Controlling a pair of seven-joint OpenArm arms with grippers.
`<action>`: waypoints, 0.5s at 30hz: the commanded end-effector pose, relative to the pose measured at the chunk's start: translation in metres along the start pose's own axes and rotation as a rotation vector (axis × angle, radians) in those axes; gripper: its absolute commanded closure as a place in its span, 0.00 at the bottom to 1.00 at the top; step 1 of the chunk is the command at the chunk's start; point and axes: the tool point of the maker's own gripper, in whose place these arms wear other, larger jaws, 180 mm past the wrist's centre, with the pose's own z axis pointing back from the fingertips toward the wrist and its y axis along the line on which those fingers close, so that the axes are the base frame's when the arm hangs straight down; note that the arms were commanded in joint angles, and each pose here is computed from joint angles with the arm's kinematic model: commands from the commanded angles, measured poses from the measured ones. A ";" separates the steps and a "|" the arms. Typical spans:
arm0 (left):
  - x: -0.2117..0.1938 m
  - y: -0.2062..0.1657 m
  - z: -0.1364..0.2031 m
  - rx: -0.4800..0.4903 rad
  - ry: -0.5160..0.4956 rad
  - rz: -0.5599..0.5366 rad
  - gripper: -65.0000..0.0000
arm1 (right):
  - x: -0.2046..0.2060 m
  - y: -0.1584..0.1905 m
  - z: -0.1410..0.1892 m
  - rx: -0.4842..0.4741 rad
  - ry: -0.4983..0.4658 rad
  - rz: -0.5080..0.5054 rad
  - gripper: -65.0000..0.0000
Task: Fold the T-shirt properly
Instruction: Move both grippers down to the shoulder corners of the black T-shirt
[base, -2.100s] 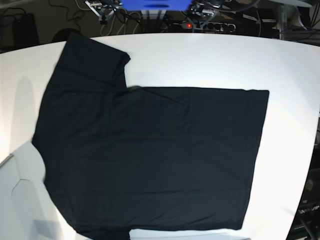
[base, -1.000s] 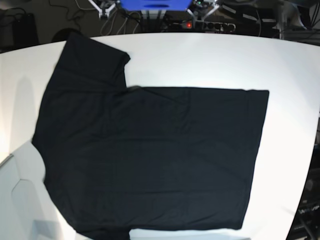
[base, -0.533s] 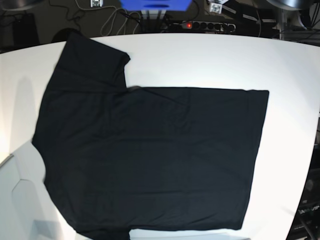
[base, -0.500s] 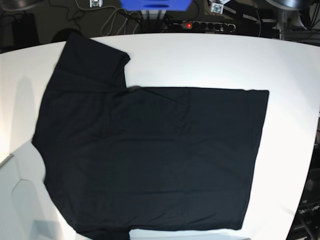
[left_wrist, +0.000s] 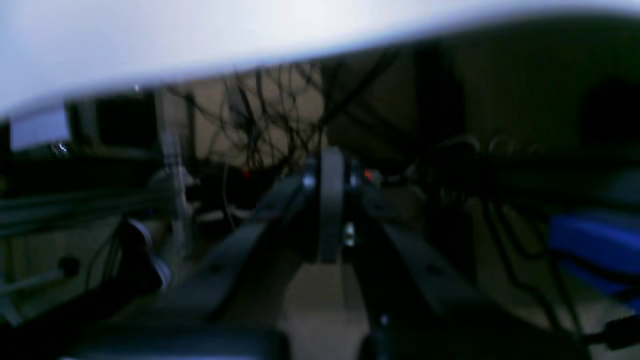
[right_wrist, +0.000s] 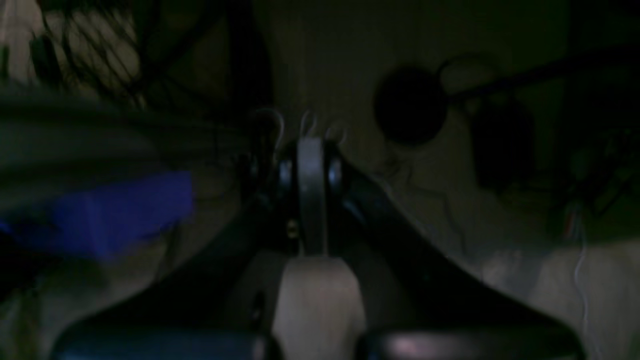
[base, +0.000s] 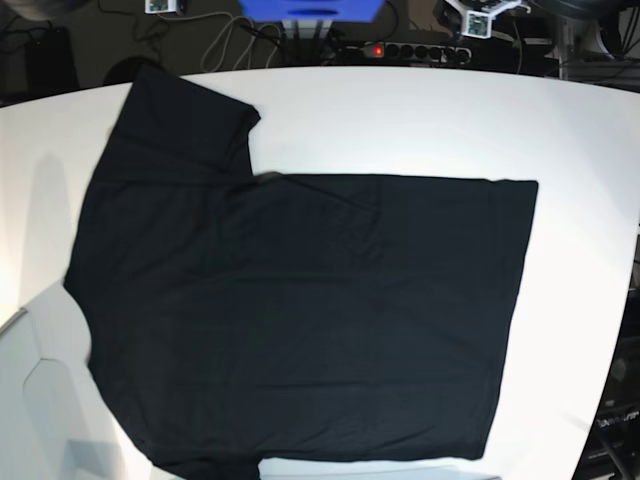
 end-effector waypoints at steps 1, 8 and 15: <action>0.012 0.004 0.007 0.009 -0.038 -0.010 1.00 | 0.013 0.002 0.007 0.012 -0.040 0.001 1.00; 0.070 0.028 -0.008 0.059 -0.197 -0.046 1.00 | 0.059 0.002 -0.004 0.010 -0.172 -0.001 1.00; 0.105 0.040 -0.033 0.049 -0.235 0.046 1.00 | 0.087 -0.005 -0.019 -0.019 -0.251 -0.009 0.90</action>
